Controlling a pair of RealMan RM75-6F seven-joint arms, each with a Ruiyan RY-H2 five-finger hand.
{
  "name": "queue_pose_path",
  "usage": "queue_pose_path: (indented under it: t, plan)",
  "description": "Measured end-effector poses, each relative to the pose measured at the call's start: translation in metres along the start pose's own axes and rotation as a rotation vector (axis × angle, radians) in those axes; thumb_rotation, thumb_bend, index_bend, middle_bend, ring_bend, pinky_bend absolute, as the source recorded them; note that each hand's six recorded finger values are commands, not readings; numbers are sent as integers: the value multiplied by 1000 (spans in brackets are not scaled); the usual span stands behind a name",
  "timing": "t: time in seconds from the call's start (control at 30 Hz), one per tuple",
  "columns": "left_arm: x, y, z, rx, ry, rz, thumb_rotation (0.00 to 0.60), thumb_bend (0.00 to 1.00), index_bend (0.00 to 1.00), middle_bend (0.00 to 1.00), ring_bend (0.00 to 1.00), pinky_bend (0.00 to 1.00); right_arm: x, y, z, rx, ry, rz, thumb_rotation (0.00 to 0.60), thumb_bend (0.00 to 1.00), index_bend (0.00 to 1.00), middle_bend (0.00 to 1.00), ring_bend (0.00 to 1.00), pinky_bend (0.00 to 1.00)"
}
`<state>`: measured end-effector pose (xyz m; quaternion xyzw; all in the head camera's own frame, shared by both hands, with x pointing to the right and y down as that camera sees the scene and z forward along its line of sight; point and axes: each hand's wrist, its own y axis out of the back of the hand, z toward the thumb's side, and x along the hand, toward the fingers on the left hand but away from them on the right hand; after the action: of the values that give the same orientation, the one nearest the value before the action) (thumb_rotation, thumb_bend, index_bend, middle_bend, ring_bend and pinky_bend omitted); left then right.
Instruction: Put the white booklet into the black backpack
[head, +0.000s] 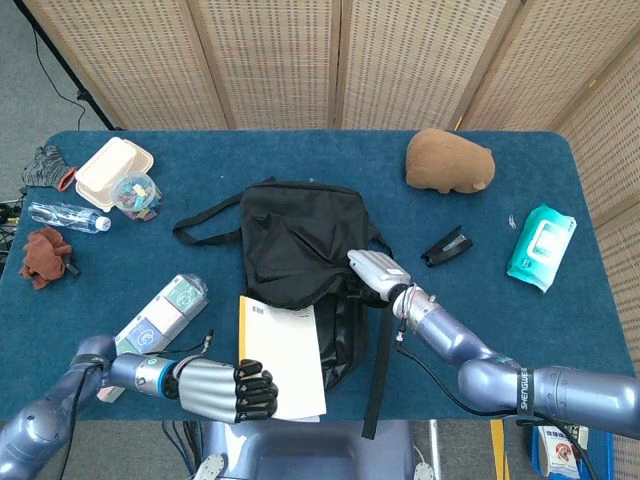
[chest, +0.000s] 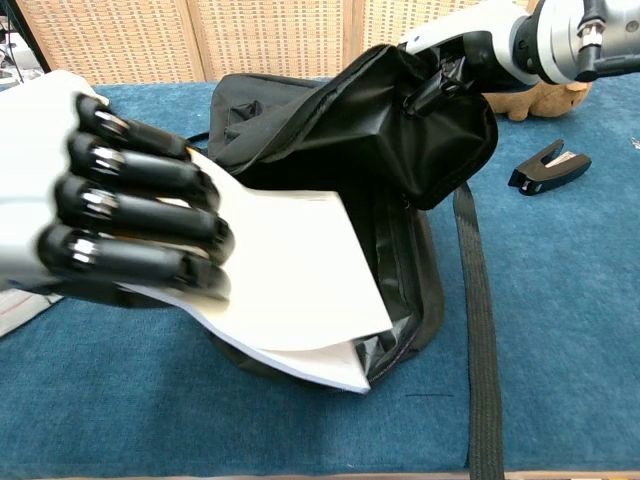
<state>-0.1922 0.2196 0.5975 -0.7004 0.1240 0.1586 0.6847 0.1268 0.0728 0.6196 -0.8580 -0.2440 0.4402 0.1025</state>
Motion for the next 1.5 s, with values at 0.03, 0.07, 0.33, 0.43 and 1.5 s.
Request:
queue_pose_path:
  t: [0.03, 0.07, 0.33, 0.43, 1.5]
  plan:
    - [3, -3, 1, -5, -2, 1, 600, 619, 831, 680, 549, 749, 0, 0, 1, 0, 4, -5, 600, 1000, 582, 525, 439, 656]
    - [5, -5, 2, -10, -5, 2, 600, 619, 831, 680, 549, 749, -1, 0, 2, 0, 6, -10, 600, 1000, 581, 525, 439, 656]
    - [18, -24, 4, -10, -20, -25, 600, 617, 831, 680, 548, 749, -1, 1, 9, -15, 24, -16, 600, 1000, 581, 525, 439, 656]
    - [23, -34, 0, -1, -4, -56, 600, 617, 831, 680, 548, 749, 2, -3, 13, -25, 28, 0, 600, 1000, 581, 525, 439, 657]
    - [19, -96, -58, 86, 165, -371, 600, 580, 807, 616, 493, 749, 17, -29, 25, -23, 119, 96, 600, 1000, 587, 532, 447, 650]
